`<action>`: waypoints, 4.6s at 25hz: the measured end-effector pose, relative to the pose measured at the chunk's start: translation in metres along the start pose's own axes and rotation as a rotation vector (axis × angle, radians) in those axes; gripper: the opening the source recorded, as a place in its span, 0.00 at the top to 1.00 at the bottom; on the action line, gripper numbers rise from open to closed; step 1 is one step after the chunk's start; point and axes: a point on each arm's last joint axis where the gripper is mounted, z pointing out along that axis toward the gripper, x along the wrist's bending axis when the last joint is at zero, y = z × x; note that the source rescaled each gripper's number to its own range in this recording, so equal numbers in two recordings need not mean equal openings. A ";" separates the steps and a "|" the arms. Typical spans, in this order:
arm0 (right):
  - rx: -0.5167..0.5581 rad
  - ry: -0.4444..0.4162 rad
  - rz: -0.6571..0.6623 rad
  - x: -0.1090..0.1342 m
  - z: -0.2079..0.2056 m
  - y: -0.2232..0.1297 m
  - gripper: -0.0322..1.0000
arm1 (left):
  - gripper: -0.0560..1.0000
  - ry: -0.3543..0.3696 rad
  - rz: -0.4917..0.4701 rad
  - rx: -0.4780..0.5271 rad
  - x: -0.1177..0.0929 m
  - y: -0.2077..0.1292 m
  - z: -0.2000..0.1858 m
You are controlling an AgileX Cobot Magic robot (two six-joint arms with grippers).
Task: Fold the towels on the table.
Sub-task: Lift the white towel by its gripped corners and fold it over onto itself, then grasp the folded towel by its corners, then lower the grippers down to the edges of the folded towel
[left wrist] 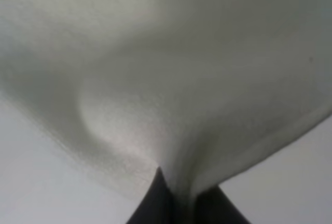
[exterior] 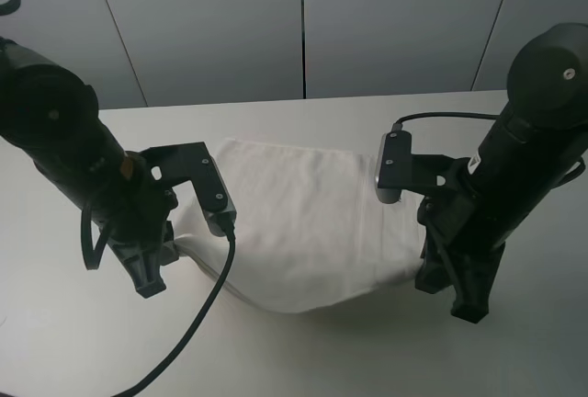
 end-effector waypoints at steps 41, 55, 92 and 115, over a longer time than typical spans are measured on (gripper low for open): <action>-0.361 -0.365 0.842 -0.051 -0.023 0.032 0.97 | 0.95 0.231 -0.682 -0.397 0.064 0.005 -0.010; -0.336 -0.497 0.944 -0.073 0.002 0.029 0.97 | 0.95 0.187 -0.581 -0.531 0.074 0.023 0.030; -0.254 -0.405 1.138 -0.088 -0.023 0.040 0.00 | 0.02 0.220 -0.717 -0.242 0.145 0.040 0.012; -0.136 -0.313 1.184 -0.099 -0.014 0.032 0.00 | 0.02 0.048 -0.800 -0.018 0.185 0.042 0.097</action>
